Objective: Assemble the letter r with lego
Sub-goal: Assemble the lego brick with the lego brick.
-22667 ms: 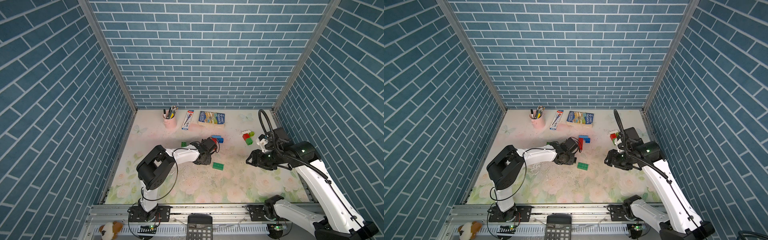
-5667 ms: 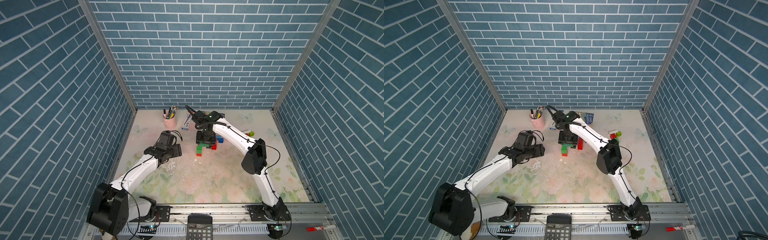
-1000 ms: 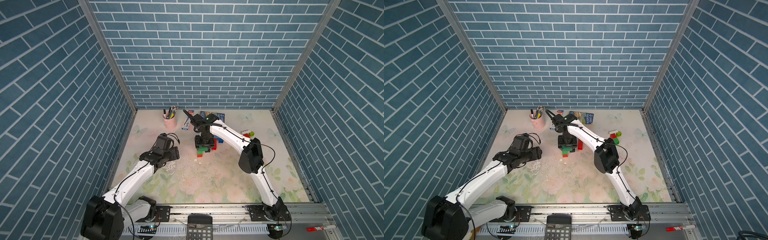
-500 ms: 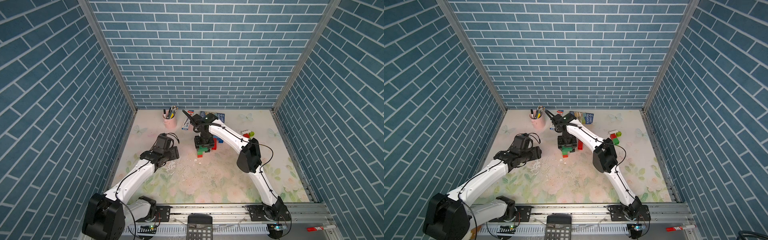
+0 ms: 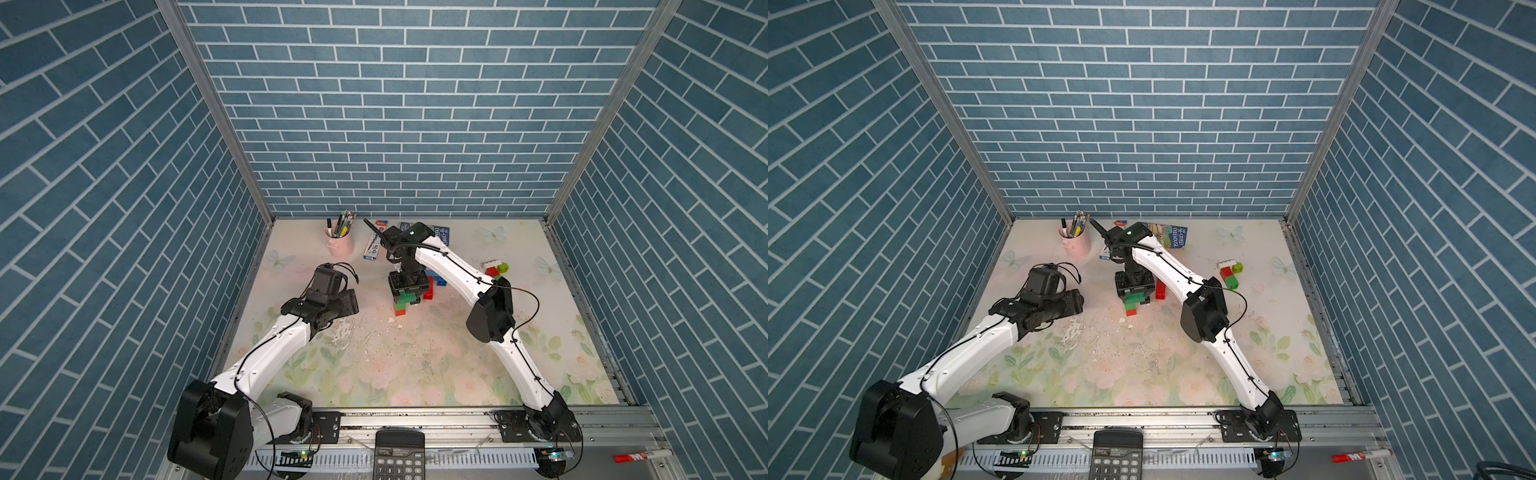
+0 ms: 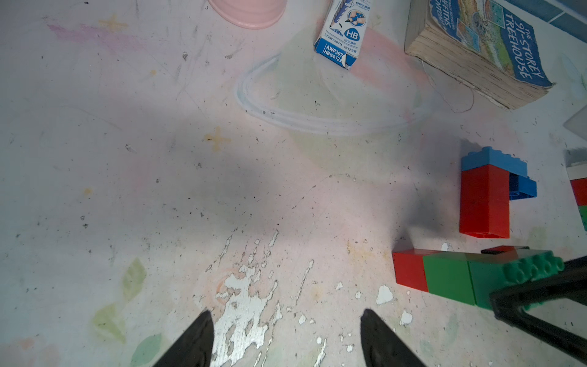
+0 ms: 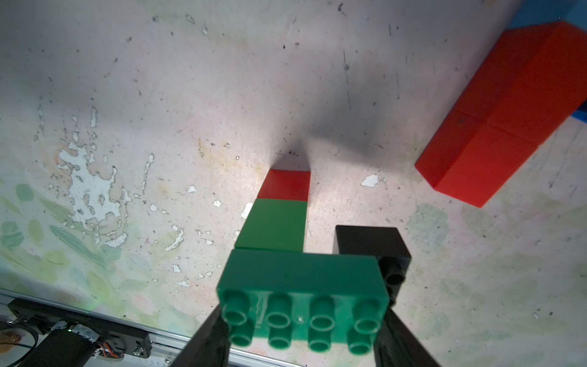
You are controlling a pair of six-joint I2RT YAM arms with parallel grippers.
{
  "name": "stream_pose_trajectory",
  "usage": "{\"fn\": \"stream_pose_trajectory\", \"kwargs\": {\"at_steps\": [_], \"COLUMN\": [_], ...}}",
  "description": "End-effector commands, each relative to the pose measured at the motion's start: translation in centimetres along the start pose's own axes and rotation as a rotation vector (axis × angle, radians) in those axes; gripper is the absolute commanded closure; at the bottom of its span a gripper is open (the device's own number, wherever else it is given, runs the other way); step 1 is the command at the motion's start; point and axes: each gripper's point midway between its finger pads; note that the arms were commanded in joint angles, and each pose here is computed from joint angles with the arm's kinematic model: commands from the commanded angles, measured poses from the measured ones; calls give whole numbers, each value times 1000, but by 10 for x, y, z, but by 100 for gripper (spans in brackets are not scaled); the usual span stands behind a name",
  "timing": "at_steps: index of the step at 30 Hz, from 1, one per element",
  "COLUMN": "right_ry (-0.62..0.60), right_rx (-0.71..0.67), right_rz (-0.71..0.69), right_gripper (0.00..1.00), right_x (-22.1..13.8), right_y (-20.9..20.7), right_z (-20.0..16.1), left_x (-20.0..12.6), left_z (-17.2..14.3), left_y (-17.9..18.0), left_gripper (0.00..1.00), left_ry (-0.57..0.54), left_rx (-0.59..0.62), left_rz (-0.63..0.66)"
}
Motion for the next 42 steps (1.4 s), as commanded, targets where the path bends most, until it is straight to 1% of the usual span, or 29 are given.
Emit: {"fn": "stream_pose_trajectory", "kwargs": {"at_steps": [1,4,13,22,37,42], "right_ry": [208,208,196,213,219,178], "right_rx": [-9,-6,-40,-47,-55,-54], "right_rz": [-97,-113,-186,-214,-183,-184], "right_gripper": [82,85,85,85,85,85], "right_x": [43,45,46,58,74,63], "right_y": [-22,-25,-31,-27,-19,-18], "right_z": [-28,-27,-26,-29,-28,-23], "left_x": [-3,-3,-3,-3,-7,-9], "left_z": [11,14,18,21,16,19], "left_y": [-4,-4,-5,-8,-3,-4], "left_gripper": [26,26,26,26,26,26], "left_ry": [-19,-24,-23,-22,-19,-29], "left_rx": [2,2,0,15,7,6], "left_rz": [-6,-1,2,-4,6,8]}}
Point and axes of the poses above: each gripper's point midway between its finger pads, its own x axis out along the fingers, its own y axis along the line the jaws close on, z = x × y, and after that the axes turned 7 degrees about -x, right-handed
